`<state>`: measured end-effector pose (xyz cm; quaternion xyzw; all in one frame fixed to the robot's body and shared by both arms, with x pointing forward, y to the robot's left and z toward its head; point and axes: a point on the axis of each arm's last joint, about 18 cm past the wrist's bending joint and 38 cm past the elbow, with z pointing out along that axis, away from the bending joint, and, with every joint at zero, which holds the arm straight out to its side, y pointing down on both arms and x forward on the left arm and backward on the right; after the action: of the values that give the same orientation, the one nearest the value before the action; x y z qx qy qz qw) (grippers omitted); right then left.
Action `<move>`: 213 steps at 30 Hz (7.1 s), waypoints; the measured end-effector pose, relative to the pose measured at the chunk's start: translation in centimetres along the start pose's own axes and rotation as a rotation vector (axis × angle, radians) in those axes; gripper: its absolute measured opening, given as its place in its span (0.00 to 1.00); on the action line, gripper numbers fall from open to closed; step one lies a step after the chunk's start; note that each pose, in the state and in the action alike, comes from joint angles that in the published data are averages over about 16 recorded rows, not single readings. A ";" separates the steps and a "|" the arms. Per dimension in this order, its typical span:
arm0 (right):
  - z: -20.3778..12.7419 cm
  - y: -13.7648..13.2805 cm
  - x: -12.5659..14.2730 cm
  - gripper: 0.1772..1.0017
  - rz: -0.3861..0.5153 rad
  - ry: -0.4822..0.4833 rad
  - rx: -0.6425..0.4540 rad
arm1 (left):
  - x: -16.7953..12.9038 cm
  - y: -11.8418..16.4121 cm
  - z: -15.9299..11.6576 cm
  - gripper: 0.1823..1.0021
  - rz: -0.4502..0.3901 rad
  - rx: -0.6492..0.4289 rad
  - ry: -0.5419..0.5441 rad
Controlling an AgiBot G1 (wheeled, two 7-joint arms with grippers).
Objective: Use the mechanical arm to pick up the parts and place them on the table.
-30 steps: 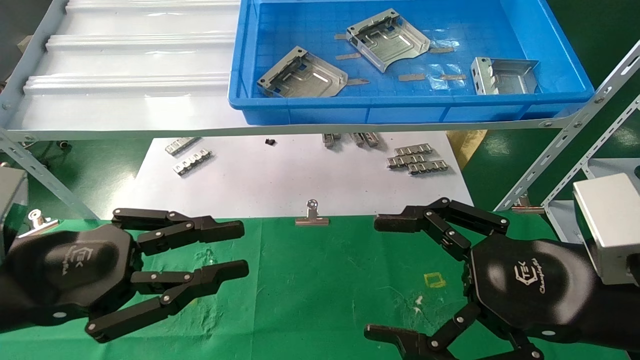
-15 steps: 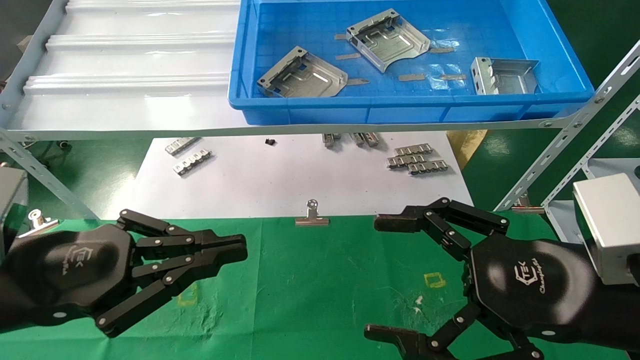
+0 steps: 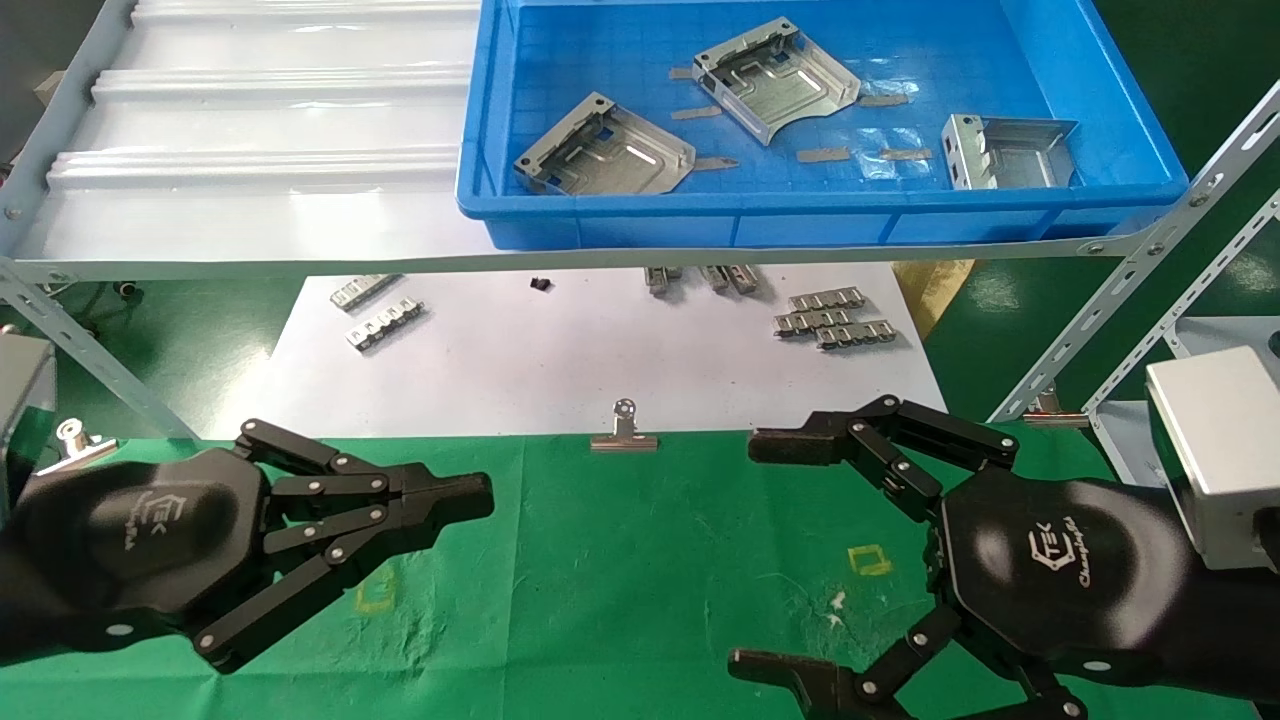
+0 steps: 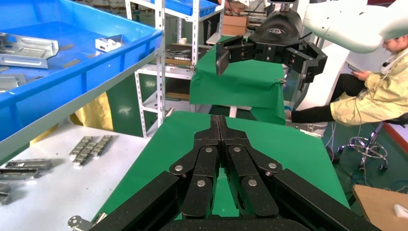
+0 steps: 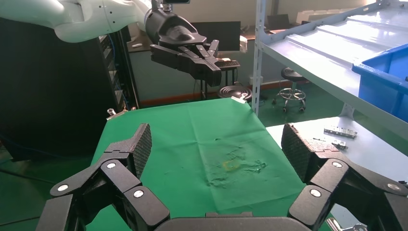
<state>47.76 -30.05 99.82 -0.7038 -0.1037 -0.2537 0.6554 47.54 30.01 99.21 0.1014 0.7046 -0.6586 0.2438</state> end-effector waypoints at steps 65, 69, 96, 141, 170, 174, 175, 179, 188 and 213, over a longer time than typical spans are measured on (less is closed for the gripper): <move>13.9 -4.8 28.4 0.70 0.210 0.778 -0.341 | 0.0 0.0 0.0 0.78 0.000 0.000 0.000; 13.9 -4.7 28.5 0.60 0.203 0.780 -0.346 | 0.0 0.0 0.0 0.87 0.000 0.000 0.000; 13.5 -5.1 28.2 0.07 0.115 0.740 -0.386 | 0.0 0.0 0.0 1.00 0.000 0.000 0.000; 2.0 -13.0 15.6 0.02 -0.390 0.179 -0.506 | 0.0 0.0 0.0 1.00 0.000 0.000 0.000; -2.1 3.1 8.0 0.02 -0.266 -0.054 -0.847 | 0.0 0.0 0.0 1.00 0.000 0.000 0.000; -2.2 5.7 8.7 0.02 -0.249 -0.076 -0.909 | 0.0 0.0 0.0 1.00 0.000 0.000 0.000; -2.2 6.3 8.9 0.02 -0.246 -0.081 -0.923 | 0.0 0.0 0.0 1.00 0.000 0.000 0.000; -2.1 8.3 9.5 0.02 -0.242 -0.095 -0.965 | 0.0 0.0 0.0 1.00 0.000 0.000 0.000; -1.7 11.2 10.5 0.02 -0.245 -0.107 -1.011 | 0.0 0.0 0.0 1.00 0.000 0.000 0.000; -2.2 14.5 11.7 0.04 -0.251 -0.078 -1.054 | 0.0 0.0 0.0 1.00 0.000 0.000 0.000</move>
<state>64.18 -36.10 93.04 -0.9281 -0.0698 -0.3215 0.1741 47.55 30.01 99.21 0.1015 0.7046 -0.6586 0.2438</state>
